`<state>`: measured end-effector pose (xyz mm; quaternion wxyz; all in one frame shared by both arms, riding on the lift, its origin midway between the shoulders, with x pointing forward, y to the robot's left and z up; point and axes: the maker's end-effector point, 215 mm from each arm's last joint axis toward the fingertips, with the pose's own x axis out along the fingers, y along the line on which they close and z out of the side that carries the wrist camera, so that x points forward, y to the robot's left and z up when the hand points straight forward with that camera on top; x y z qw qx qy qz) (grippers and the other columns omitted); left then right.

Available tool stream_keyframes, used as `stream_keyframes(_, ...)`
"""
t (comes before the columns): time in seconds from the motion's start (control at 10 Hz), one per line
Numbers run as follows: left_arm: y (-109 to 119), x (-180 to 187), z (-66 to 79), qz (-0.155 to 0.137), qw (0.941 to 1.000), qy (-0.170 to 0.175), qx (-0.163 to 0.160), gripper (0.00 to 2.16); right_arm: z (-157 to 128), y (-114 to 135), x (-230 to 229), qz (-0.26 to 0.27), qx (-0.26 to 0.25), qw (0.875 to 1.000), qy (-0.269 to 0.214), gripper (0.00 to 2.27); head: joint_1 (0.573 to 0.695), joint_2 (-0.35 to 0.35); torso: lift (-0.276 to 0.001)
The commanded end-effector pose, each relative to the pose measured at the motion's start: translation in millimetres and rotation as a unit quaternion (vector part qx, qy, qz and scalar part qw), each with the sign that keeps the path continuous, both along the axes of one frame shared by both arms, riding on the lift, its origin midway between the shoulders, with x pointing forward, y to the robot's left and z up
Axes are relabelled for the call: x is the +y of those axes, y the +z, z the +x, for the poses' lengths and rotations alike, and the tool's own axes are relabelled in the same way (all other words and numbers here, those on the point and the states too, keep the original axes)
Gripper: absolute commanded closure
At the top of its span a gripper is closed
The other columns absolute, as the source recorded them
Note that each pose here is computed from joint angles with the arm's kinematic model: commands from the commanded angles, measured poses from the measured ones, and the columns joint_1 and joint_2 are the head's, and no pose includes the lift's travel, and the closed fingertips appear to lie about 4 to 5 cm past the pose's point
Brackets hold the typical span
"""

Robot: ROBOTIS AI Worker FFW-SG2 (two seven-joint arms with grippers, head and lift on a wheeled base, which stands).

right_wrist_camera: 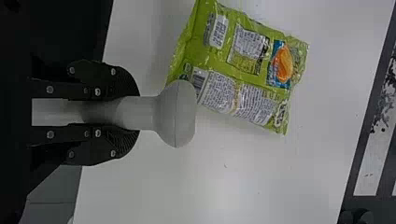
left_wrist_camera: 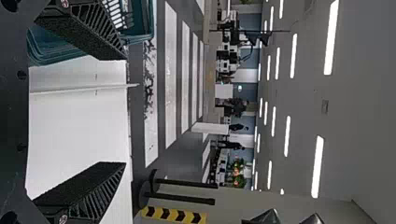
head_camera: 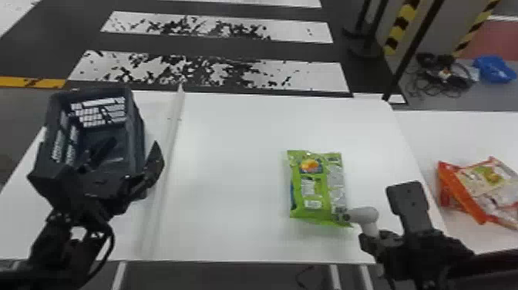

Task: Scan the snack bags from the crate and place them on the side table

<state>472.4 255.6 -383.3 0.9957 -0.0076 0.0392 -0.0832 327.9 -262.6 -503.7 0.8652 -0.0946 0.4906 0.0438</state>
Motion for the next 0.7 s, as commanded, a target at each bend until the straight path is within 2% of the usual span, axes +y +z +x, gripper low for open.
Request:
stream_keyframes(0.0, -1.1, -0.2, -0.7, 0.0, 1.0, -0.001, 0.001, 0.07, 0.9, 0.8, 17.1, 0.006, -0.002, 1.0, 0.015, 2.26, 0.695, -0.016, -0.05)
stream_keyframes(0.2, -1.1, 0.2, -0.7, 0.0, 1.0, 0.0, 0.001, 0.07, 5.9, 3.5, 23.4, 0.007, -0.007, 1.0, 0.02, 2.26, 0.695, 0.015, -0.05)
stream_keyframes(0.6, -1.9, -0.4, -1.3, -0.001, 1.0, 0.0, 0.002, 0.07, 7.6, -2.4, 21.0, 0.004, -0.001, 1.0, 0.018, 2.26, 0.695, 0.02, -0.05)
